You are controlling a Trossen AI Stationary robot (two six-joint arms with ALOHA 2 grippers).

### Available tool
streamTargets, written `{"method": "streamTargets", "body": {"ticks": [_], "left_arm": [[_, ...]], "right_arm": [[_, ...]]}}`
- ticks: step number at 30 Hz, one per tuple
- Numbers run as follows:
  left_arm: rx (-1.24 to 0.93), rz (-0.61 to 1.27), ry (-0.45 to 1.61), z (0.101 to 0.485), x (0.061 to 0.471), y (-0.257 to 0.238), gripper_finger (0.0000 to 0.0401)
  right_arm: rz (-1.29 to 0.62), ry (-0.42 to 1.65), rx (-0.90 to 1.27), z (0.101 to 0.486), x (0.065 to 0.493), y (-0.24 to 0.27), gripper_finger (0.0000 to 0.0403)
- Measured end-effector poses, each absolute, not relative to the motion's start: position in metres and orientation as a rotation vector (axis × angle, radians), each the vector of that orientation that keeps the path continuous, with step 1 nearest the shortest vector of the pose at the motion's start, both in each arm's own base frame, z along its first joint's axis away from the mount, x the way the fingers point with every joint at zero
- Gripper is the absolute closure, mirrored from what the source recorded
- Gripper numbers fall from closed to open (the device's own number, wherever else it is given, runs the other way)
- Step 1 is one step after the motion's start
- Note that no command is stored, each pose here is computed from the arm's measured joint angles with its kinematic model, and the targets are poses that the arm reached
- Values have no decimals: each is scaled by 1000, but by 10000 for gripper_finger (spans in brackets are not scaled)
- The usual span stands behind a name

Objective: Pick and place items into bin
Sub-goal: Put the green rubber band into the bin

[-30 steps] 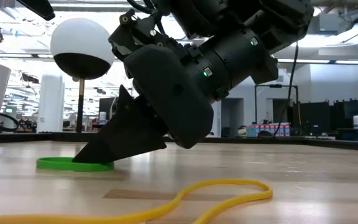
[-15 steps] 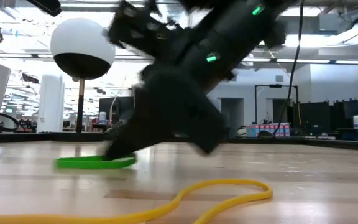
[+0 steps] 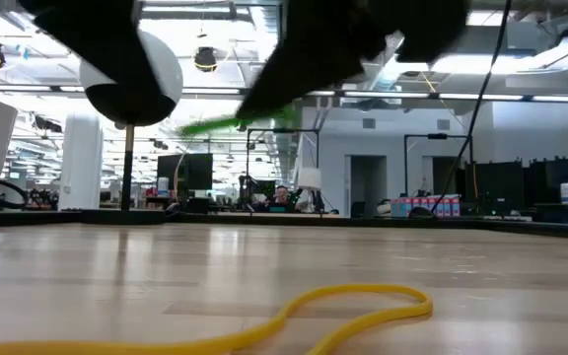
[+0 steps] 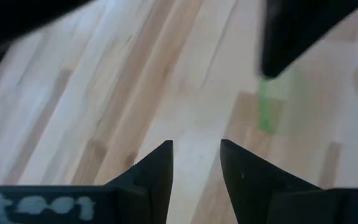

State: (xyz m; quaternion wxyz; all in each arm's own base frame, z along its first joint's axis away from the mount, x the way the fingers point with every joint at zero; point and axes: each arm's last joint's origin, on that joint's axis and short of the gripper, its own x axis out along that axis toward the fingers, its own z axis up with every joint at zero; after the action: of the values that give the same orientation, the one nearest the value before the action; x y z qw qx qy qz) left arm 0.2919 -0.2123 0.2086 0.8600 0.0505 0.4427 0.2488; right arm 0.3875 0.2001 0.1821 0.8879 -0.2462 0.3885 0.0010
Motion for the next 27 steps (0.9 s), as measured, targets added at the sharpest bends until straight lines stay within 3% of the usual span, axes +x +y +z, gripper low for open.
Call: {"method": "streamTargets", "body": {"ticks": [12,27], "left_arm": [[40,408,859,213,321,-206,236],[66,367,901,214,329,-196,234]], "right_arm": [[-57,857,-493,178,387,191,402],[-156,806,-561,181,385,195,403]]}}
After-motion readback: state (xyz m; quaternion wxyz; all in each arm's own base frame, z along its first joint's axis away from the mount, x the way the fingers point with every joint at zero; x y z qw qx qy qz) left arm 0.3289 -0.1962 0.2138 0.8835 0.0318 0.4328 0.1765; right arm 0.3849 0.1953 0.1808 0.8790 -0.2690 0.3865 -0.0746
